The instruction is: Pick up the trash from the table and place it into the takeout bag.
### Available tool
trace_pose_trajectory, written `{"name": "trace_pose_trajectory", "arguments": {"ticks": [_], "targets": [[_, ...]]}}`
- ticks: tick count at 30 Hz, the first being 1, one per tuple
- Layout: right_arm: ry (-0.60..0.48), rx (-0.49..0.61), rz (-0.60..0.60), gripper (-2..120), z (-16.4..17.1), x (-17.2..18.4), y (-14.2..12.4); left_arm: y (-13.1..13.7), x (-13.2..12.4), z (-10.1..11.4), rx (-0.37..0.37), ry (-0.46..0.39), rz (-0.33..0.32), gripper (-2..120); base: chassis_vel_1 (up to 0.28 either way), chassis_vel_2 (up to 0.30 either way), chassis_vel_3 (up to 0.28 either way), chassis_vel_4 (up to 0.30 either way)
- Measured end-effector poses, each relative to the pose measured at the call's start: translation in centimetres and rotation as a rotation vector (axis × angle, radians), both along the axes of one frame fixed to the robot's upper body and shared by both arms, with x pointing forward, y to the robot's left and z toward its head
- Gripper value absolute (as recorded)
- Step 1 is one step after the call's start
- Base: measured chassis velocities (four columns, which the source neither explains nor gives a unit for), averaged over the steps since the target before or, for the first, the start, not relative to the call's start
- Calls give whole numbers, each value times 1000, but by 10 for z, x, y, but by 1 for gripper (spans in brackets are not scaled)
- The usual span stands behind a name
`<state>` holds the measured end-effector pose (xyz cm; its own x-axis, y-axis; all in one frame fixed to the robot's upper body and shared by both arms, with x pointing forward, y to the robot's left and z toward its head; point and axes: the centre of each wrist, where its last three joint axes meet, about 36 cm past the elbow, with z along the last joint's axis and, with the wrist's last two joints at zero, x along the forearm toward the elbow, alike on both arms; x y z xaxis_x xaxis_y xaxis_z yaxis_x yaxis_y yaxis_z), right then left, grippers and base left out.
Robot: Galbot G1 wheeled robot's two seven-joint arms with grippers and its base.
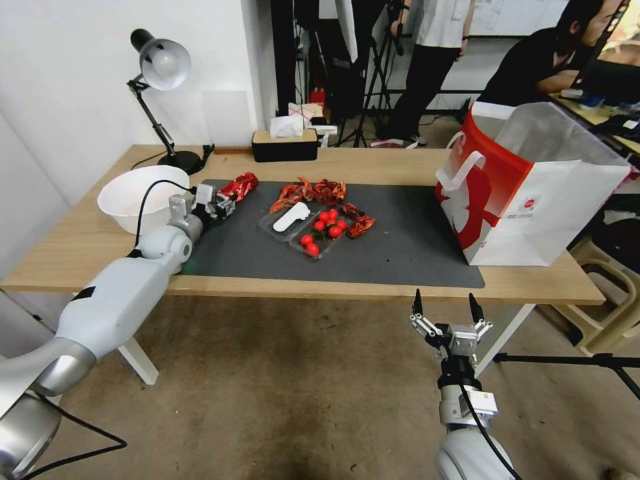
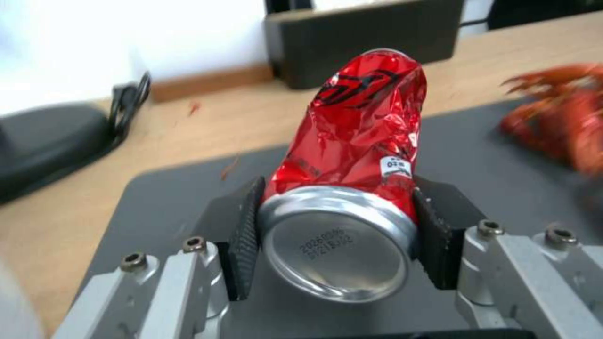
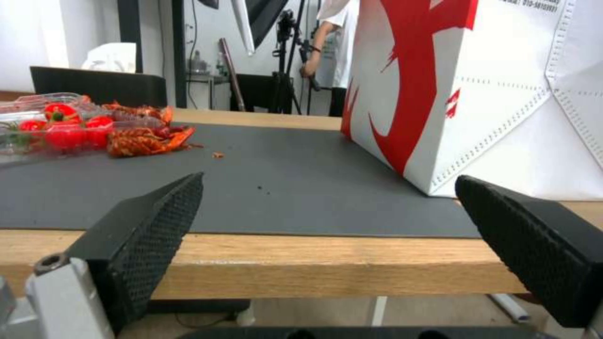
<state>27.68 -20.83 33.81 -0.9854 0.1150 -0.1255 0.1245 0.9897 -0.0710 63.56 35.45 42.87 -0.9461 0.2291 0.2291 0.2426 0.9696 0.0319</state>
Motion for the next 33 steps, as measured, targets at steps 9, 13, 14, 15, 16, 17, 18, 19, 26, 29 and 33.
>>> {"name": "trace_pose_trajectory", "arguments": {"ticks": [9, 13, 14, 15, 16, 17, 18, 19, 26, 29, 33], "targets": [[0, 4, -1, 100, 0, 0, 1, -6, -1, 13, 4, -48, -44, 49, 0, 0, 0, 0], [0, 7, -3, 100, 0, 0, 2, -43, 1, 57, -11, -166, -162, 49, 0, 0, 0, 0], [0, 7, -3, 100, 0, 0, 2, -43, 1, 57, -11, -166, -162, 49, 0, 0, 0, 0], [0, 7, -3, 100, 0, 0, 2, -54, 3, 67, -20, -189, -190, 49, 0, 0, 0, 0], [1, 8, -3, 100, 0, 0, 3, -82, 5, 87, -44, -231, -253, 49, 0, 0, 0, 0], [2, 8, -3, 100, -1, -1, 3, -109, 7, 105, -60, -265, -314, 49, 0, 0, 0, 0], [2, 8, -3, 100, -1, -1, 3, -109, 7, 105, -60, -265, -314, 49, 0, 0, 0, 0], [4, 8, -4, 100, -1, -1, 3, -133, 9, 120, -72, -290, -362, 49, 0, 0, 0, 0], [1, 12, -10, 100, 0, 0, 3, -255, 3, 193, -100, -373, -583, 49, 0, 0, 0, 0], [-3, 19, -13, 100, 0, 1, 6, -309, -5, 220, -102, -393, -686, 49, 0, 0, 0, 0], [-5, 22, -15, 100, 1, 2, 7, -356, -13, 236, -113, -407, -761, 49, 0, 0, 0, 0]]}}
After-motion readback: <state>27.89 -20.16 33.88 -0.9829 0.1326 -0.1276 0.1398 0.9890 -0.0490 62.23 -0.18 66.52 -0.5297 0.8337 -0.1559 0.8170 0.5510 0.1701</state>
